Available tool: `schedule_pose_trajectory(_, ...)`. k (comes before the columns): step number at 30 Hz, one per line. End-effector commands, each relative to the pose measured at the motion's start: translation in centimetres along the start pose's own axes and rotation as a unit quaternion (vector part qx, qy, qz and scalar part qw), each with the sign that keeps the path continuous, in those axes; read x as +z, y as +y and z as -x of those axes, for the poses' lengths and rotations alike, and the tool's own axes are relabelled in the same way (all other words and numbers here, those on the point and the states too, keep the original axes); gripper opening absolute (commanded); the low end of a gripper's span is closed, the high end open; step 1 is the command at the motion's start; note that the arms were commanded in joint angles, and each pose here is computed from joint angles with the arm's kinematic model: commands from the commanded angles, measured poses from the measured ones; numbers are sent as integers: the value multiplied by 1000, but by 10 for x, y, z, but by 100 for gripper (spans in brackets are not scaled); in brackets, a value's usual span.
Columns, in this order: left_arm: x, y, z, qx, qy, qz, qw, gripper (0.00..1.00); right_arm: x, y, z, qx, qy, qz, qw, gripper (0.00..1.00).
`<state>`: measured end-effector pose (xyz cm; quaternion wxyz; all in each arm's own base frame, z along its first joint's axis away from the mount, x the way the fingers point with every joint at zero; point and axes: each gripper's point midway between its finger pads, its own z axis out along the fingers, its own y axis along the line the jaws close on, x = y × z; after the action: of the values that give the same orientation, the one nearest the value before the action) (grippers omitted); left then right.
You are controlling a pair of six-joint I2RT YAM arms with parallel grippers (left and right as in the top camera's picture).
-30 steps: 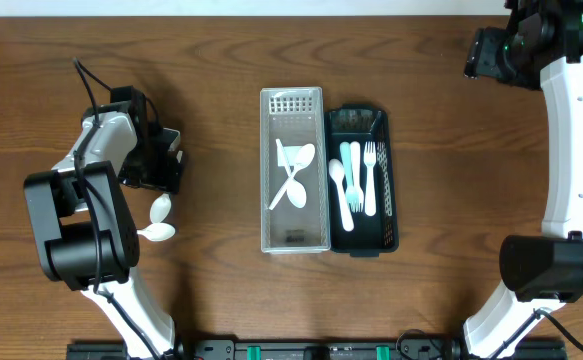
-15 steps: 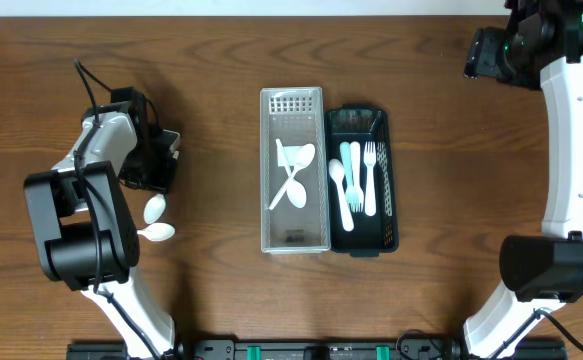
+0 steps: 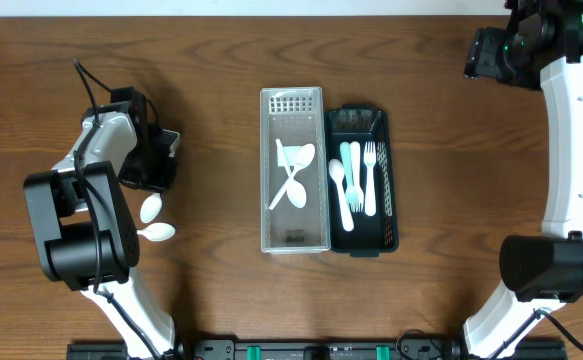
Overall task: Pack container
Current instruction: 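Move the left gripper back and grasp a white spoon by its handle, then place the spoon into the clear basket and release with the left gripper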
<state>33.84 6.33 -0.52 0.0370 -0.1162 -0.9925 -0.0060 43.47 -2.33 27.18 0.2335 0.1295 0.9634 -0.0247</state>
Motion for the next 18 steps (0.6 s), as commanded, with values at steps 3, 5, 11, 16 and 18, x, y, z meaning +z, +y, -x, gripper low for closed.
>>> schedule_pose_trajectory(3,0,-4,-2,-9,6,3,1000,6,4,-5,-2,3,6,-7,1000,74)
schedule_pose_trajectory(5,-11,-6,4,-12,-8,9,1000,6,4,-5,-1,3,6,-6,1000,73)
schedule_pose_trajectory(11,-77,-25,23,-12,-71,35,997,6,4,-4,0,4,3,-6,1000,73)
schedule_pose_trajectory(16,-134,-73,27,22,-116,41,992,6,4,-4,0,4,3,-5,1000,73)
schedule_pose_trajectory(18,-151,-101,26,43,-135,39,989,6,4,-4,0,4,3,-5,1000,73)
